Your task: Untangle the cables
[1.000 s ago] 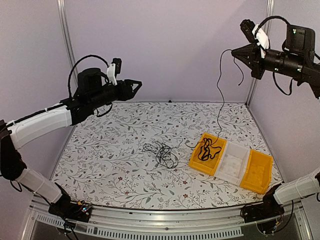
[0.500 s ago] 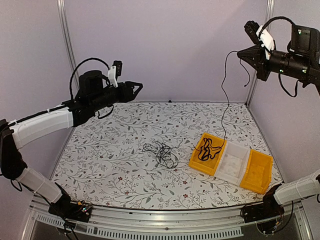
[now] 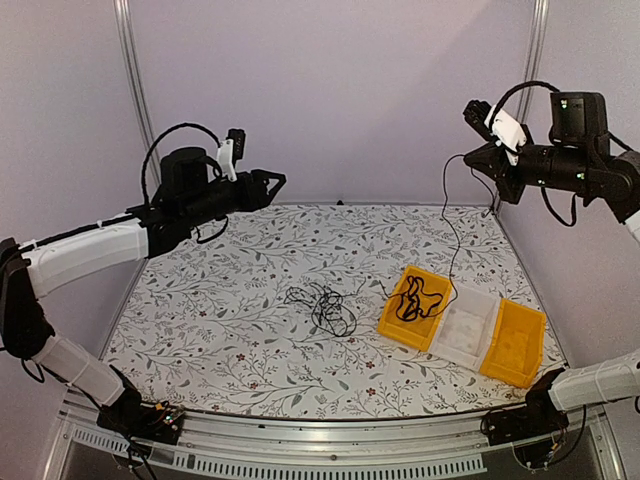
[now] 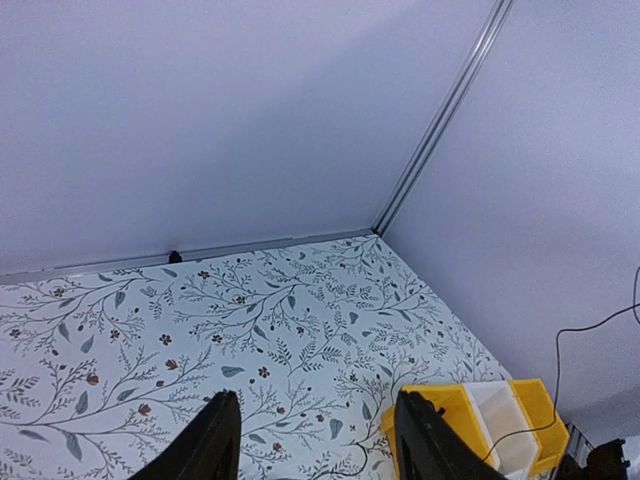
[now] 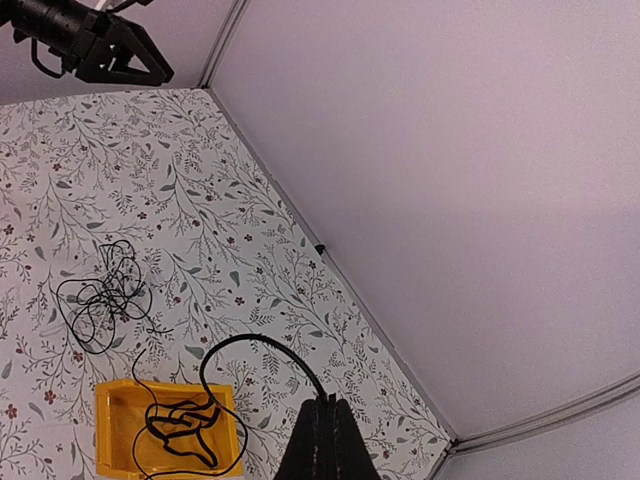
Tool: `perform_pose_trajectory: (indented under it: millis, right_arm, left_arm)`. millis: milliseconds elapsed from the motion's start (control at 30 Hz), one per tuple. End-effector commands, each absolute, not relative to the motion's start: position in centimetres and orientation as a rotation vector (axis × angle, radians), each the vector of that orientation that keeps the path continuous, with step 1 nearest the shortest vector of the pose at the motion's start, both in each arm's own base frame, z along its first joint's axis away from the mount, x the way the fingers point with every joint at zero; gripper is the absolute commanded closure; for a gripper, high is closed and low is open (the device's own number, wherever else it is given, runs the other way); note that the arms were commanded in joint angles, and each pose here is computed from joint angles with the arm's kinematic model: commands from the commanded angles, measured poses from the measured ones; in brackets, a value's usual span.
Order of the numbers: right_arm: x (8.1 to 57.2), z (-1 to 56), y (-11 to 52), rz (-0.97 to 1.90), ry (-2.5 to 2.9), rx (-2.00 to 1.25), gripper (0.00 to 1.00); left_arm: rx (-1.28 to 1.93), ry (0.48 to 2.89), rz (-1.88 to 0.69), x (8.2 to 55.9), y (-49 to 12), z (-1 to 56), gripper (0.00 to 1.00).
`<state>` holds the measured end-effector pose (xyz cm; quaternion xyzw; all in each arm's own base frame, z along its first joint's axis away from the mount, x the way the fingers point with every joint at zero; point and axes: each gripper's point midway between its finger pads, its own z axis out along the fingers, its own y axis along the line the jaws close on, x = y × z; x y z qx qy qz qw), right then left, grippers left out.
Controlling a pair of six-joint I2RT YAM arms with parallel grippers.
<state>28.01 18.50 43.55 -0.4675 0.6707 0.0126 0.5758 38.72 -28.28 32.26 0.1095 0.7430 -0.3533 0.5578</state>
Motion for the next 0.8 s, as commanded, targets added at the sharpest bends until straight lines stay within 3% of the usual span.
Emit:
perform_pose_trajectory:
  millis: [0, 433, 767]
  right_arm:
    - [28.8, 42.3, 18.6, 0.013, 1.561, -1.099, 1.00]
    - [31.0, 32.9, 23.0, 0.245, 1.675, -1.168, 1.00]
    - [27.2, 22.1, 24.9, 0.534, 1.824, -1.355, 1.00]
  left_arm:
    - [0.238, 1.743, -0.836, 38.7, -27.6, 32.3, 0.45]
    - [0.223, 1.755, -0.845, 38.1, -27.1, 31.9, 0.45]
    - [0.197, 1.767, -0.838, 37.7, -26.5, 31.4, 0.45]
